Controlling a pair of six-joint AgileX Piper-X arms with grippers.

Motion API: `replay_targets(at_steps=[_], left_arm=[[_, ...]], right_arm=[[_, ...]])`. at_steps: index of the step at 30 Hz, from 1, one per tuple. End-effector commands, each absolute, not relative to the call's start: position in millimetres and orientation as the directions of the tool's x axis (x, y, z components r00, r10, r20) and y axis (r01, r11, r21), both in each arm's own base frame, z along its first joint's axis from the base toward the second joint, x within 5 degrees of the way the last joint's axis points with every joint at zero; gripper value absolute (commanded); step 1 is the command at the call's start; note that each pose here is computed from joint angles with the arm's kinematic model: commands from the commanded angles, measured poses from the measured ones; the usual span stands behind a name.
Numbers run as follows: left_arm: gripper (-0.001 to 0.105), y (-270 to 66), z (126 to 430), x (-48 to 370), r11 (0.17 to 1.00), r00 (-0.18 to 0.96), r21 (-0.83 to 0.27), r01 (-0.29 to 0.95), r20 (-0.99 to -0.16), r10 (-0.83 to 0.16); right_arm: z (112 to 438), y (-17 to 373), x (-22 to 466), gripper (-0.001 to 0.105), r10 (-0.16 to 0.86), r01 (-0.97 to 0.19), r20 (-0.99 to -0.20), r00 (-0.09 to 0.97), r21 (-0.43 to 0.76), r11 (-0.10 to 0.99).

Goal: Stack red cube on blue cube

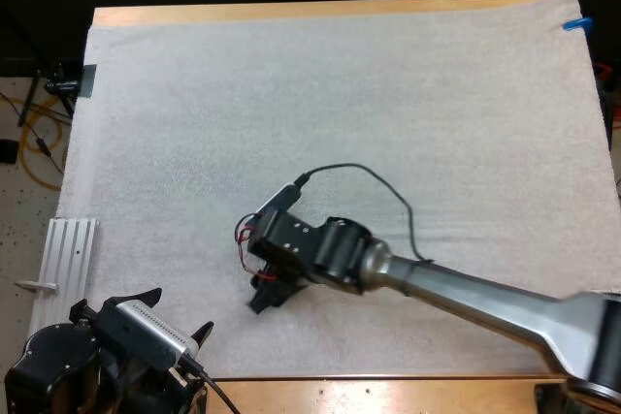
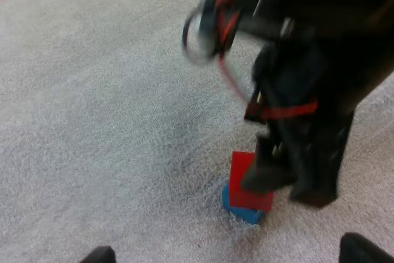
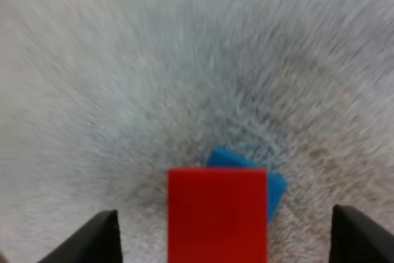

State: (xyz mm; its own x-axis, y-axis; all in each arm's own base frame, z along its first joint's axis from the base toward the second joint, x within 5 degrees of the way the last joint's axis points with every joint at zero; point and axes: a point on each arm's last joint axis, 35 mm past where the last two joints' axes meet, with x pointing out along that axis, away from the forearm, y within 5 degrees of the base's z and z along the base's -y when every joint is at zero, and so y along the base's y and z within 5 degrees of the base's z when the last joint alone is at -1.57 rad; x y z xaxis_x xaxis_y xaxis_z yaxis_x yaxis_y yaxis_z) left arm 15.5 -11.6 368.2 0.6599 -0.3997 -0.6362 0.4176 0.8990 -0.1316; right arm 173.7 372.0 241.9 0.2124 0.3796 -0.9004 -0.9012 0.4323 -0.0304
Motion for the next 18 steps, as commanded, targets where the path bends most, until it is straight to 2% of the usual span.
replay_targets(at_steps=[1,6,11,18], left_arm=[[0.067,-12,371,15,0.894,0.664,-0.130,0.429,-0.625,-0.410],[0.067,-13,377,21,0.894,0.707,-0.129,0.430,-0.567,-0.422],[0.067,-21,391,43,0.891,0.763,-0.130,0.434,-0.473,-0.440],[0.067,-37,401,101,0.904,0.806,-0.115,0.413,-0.416,-0.421]], right_arm=[[270,365,174,0.066,0.423,-0.896,-0.869,0.257,-0.049,0.442],[315,341,182,0.066,0.493,-0.883,-0.801,0.339,-0.089,0.461],[338,291,236,0.066,0.507,-0.819,-0.761,0.404,-0.053,0.572],[344,211,310,0.066,0.393,-0.649,-0.735,0.552,-0.084,0.756]])
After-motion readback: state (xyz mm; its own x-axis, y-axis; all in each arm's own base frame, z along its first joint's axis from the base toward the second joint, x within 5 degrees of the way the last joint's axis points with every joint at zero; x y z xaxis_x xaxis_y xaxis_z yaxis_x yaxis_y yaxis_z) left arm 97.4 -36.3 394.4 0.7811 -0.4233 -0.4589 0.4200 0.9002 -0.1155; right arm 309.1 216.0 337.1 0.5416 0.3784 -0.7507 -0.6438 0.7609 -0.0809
